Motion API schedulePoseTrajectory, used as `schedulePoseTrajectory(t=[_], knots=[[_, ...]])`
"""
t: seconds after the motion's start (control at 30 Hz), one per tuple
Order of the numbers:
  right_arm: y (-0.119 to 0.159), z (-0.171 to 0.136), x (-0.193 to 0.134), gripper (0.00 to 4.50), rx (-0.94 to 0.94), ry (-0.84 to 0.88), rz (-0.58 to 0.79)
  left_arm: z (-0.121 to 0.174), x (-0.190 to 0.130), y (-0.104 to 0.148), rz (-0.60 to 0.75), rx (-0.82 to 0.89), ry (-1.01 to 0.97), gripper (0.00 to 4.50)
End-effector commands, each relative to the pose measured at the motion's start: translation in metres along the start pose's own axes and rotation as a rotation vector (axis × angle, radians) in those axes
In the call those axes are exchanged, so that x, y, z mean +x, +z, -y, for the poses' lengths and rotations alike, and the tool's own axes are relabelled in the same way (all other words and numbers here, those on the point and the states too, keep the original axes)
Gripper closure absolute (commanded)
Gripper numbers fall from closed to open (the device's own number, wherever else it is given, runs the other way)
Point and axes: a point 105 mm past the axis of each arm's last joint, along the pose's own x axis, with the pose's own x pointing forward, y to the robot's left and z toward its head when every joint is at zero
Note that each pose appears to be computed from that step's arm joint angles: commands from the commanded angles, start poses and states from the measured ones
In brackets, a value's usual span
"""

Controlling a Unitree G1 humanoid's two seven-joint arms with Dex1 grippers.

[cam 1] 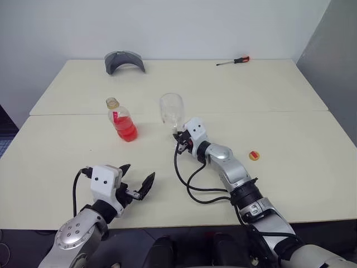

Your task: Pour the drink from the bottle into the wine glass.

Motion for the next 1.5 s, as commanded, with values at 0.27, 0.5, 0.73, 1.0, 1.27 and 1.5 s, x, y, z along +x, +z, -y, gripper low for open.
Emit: schedulePoseTrajectory(t=[0.27, 0.5, 0.73, 1.0, 1.27, 1.5], knots=[[-0.001, 0.01, -0.025, 1.45, -0.035, -0.011, 0.029, 0.006, 0.003, 0.014, 0.058, 0.03, -0.026, 0.0], [0.024, 0.007, -0.072, 0.01, -0.023, 0.048, 0.1, -0.007, -0.008, 0.003, 0.014, 0.046, 0.006, 0.0], [0.051, 0.003, -0.13, 0.01, -0.08, 0.159, 0.137, -0.053, -0.024, -0.008, -0.002, 0.019, 0.124, 0.0], [0.064, -0.013, -0.151, 0.01, -0.056, 0.286, 0.152, -0.093, -0.034, -0.029, -0.11, 0.129, 0.08, 0.0], [0.071, -0.027, -0.155, 0.01, -0.024, 0.37, 0.168, -0.116, -0.011, -0.019, -0.118, 0.225, 0.003, 0.0], [0.073, -0.029, -0.153, 0.01, -0.036, 0.38, 0.172, -0.124, 0.026, 0.017, -0.06, 0.301, -0.069, 0.0]])
